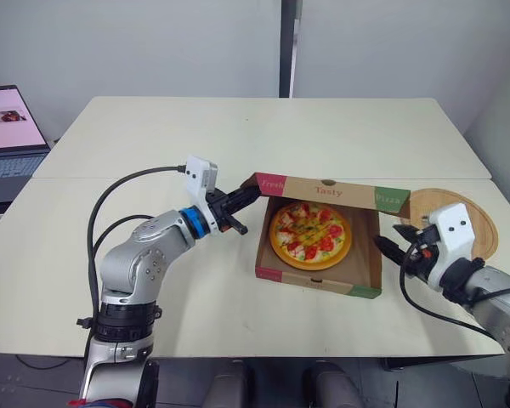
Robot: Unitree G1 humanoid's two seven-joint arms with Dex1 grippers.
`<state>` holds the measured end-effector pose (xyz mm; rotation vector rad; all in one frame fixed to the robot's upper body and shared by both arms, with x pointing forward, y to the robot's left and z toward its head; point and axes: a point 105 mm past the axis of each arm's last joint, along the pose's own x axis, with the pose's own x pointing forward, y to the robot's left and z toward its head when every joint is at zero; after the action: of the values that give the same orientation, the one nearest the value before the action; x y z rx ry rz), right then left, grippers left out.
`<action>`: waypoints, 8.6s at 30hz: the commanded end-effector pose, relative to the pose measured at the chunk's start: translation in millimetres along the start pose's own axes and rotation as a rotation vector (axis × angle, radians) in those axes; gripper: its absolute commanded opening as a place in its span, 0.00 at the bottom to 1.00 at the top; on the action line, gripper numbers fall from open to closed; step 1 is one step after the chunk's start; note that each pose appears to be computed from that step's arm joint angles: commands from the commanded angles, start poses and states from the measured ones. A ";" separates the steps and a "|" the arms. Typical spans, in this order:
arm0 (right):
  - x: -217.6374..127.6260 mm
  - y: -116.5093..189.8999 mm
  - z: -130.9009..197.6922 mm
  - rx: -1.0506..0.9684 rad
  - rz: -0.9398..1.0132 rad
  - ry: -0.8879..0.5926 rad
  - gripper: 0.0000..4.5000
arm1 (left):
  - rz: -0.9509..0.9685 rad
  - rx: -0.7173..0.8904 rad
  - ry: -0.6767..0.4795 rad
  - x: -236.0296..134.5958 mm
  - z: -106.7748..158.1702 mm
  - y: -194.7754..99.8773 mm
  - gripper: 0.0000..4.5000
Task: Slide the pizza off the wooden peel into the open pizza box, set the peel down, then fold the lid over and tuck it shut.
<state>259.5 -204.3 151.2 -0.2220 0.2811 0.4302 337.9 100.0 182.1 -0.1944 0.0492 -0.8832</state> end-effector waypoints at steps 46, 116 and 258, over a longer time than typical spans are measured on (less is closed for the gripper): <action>-1.6 -8.1 52.2 -0.119 0.234 -0.070 0.01 | -0.097 0.139 0.119 -13.0 -21.2 -10.4 0.00; -13.7 17.6 14.9 -0.126 0.316 0.043 0.00 | -0.751 0.537 0.432 40.6 19.2 -41.2 0.00; -20.8 25.4 -20.5 -0.244 0.274 0.115 0.00 | -0.912 0.756 0.576 40.5 -36.4 -62.0 0.00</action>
<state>223.5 -191.3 124.0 -0.4003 0.4169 0.7402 312.3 25.0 158.9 0.7874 0.1620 -1.7737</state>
